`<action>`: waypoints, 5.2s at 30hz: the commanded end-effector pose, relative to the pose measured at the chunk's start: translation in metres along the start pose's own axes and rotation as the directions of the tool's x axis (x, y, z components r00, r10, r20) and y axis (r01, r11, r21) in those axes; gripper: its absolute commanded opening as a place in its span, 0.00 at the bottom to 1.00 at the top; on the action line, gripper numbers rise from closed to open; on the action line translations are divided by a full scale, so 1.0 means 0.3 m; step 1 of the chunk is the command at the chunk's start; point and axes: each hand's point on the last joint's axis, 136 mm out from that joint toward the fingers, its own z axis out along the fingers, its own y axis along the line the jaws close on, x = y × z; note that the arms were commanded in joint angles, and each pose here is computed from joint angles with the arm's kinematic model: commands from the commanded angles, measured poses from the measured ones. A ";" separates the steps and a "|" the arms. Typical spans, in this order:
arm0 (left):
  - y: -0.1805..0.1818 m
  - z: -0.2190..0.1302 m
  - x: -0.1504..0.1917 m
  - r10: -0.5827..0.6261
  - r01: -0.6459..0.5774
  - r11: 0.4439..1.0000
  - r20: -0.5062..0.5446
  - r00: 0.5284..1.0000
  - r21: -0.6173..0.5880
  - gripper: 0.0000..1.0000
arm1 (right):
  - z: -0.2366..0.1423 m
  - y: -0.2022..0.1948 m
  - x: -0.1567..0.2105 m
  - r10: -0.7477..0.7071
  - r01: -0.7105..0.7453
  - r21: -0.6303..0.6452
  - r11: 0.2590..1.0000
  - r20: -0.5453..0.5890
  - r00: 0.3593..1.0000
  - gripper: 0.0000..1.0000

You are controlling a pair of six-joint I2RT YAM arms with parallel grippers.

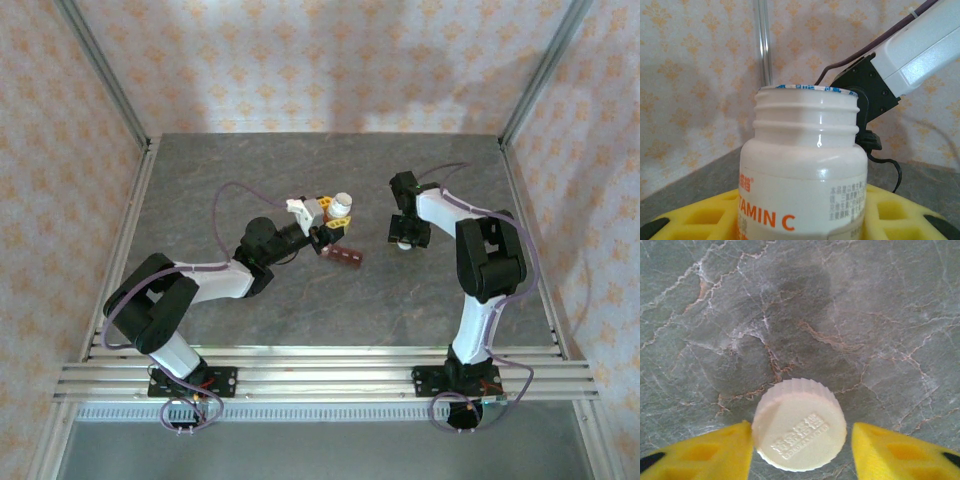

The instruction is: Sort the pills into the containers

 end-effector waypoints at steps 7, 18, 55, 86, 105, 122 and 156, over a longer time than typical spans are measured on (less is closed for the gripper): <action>-0.012 0.001 -0.056 0.016 -0.016 1.000 0.060 0.998 0.006 0.00 | -0.023 0.009 -0.015 0.007 -0.006 -0.022 1.000 0.020 1.000 0.38; -0.013 0.002 -0.028 0.031 -0.032 0.999 0.043 0.999 0.006 0.00 | -0.262 0.080 -0.057 0.046 -0.023 -0.180 0.983 0.127 0.991 0.38; 0.000 0.056 0.092 0.070 -0.070 0.998 -0.015 0.997 0.009 0.00 | -0.927 0.374 0.015 -0.188 0.316 -0.550 0.773 0.277 0.942 0.36; 0.030 0.028 0.143 0.095 -0.097 0.995 -0.056 0.994 -0.017 0.00 | -0.804 0.455 0.191 -0.414 0.434 -0.551 0.713 0.169 0.895 0.36; 0.006 0.011 0.120 0.112 -0.110 0.992 -0.040 0.993 0.056 0.00 | -0.752 0.495 0.192 -0.474 0.461 -0.547 0.698 0.129 0.871 0.35; 0.012 0.006 0.109 0.100 -0.099 0.994 -0.035 0.994 0.043 0.00 | -0.682 0.545 0.193 -0.279 0.225 -0.585 0.779 -0.002 0.960 0.33; 0.029 -0.015 0.161 0.085 -0.085 0.996 -0.072 0.994 0.004 0.00 | -0.839 0.525 -0.045 -0.076 0.171 -0.577 0.798 0.184 0.980 0.83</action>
